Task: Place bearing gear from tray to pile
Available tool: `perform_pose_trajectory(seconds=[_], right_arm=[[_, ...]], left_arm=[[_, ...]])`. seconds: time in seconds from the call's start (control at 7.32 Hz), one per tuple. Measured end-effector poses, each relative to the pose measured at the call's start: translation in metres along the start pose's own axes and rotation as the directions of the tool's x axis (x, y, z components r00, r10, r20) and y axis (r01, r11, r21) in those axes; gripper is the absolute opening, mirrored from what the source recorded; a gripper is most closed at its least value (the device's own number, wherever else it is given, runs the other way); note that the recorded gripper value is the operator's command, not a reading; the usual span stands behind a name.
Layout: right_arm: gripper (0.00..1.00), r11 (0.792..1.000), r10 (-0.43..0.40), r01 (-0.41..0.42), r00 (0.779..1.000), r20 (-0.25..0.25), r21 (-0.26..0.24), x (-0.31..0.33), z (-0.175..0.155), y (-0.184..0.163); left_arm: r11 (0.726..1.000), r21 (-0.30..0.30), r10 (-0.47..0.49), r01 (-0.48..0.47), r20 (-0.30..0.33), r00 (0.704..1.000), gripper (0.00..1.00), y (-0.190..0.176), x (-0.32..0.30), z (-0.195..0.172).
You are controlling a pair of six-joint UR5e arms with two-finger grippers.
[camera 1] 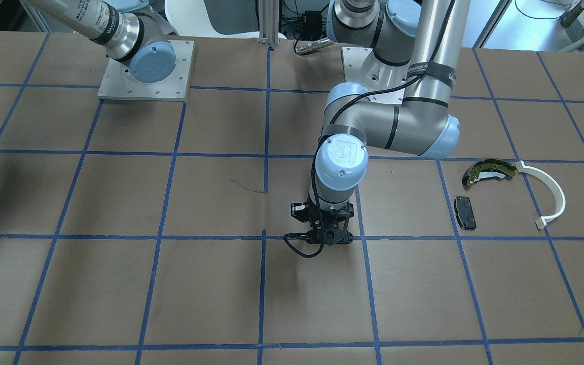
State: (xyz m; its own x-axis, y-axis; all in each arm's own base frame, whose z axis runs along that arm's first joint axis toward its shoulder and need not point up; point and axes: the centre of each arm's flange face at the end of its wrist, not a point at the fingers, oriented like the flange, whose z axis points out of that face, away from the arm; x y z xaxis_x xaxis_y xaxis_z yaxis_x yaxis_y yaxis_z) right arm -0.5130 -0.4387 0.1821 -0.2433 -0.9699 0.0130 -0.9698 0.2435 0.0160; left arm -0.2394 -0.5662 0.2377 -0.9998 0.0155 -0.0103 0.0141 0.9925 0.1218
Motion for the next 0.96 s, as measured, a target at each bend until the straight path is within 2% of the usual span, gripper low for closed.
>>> perform_pose_trajectory(seconds=[0.14, 0.41, 0.68, 0.82, 0.96], right_arm=[[0.02, 1.000, 0.001, -0.001, 1.000, 0.002, -0.002, 0.000, 0.000, 0.000], [0.00, 0.999, 0.041, -0.041, 0.999, 0.005, -0.017, 0.000, -0.005, 0.001], [0.00, 0.980, 0.192, -0.192, 0.981, -0.011, -0.048, 0.004, -0.032, -0.011], [0.00, 0.969, 0.240, -0.242, 0.970, -0.031, -0.048, 0.017, -0.050, -0.041], [0.00, 0.955, 0.291, -0.293, 0.956, -0.044, -0.036, 0.033, -0.063, -0.086]], left_arm=[[0.999, -0.033, 0.015, -0.015, 0.015, 1.000, 0.00, -0.015, -0.034, -0.031], [0.998, -0.049, 0.052, -0.050, 0.055, 0.997, 0.00, -0.032, -0.128, -0.071], [0.994, -0.058, 0.097, -0.094, 0.064, 0.993, 0.00, -0.034, -0.241, -0.086], [0.991, -0.068, 0.119, -0.115, 0.046, 0.992, 0.00, -0.029, -0.302, -0.082], [0.989, -0.073, 0.131, -0.129, 0.026, 0.991, 0.00, -0.022, -0.356, -0.071]])
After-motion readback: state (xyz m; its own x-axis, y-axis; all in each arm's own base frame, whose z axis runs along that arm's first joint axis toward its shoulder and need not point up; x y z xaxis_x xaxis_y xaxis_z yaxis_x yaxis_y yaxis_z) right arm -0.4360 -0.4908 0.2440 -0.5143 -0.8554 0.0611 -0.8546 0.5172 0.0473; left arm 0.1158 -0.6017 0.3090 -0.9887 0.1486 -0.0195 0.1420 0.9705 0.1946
